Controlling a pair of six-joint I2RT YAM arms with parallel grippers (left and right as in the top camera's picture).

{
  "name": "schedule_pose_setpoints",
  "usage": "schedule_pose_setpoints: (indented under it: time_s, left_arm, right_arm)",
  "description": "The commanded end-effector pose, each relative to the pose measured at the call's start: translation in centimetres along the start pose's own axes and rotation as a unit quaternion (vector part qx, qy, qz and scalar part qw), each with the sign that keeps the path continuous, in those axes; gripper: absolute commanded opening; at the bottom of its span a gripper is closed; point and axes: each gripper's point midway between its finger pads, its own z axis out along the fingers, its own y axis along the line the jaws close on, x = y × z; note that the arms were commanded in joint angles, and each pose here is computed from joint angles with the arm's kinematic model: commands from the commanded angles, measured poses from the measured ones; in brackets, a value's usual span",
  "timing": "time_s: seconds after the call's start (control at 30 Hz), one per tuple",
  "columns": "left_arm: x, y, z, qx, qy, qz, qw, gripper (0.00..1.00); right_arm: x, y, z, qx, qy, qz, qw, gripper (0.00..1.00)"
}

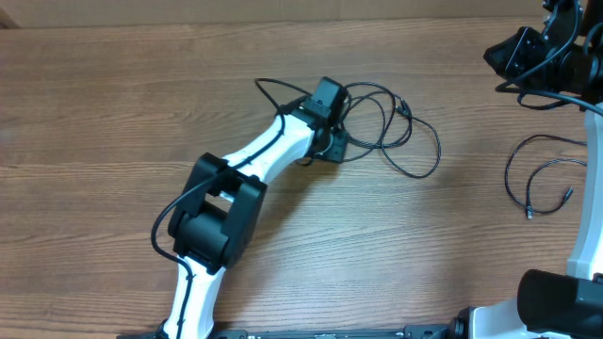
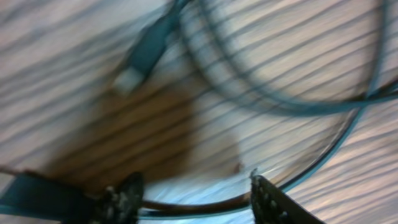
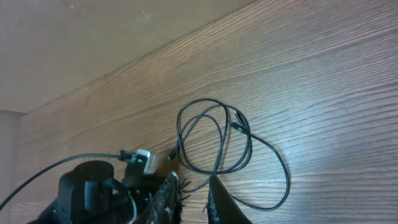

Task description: Untangle cables

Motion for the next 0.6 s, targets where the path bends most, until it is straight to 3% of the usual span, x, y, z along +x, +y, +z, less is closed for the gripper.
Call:
schedule_pose_setpoints:
  time_s: [0.0, 0.13, 0.37, 0.57]
  left_arm:
    - [3.1, 4.7, 0.9, -0.057, 0.064, -0.029, 0.996, 0.46]
    - [5.8, 7.6, -0.1, -0.079, 0.127, -0.064, 0.987, 0.39]
    - [9.6, 12.3, -2.5, -0.101, 0.215, -0.146, 0.96, 0.39]
    - [9.9, 14.3, -4.5, -0.106, 0.218, -0.196, 0.95, 0.4]
  right_arm:
    - [-0.3, 0.3, -0.5, 0.001, -0.01, -0.006, 1.0, 0.13]
    - [-0.3, 0.3, -0.5, 0.001, -0.01, -0.006, 1.0, 0.14]
    - [-0.3, 0.3, -0.4, 0.001, -0.01, -0.006, 1.0, 0.14]
    - [0.0, -0.3, 0.6, 0.006, 0.007, 0.001, 1.0, 0.14]
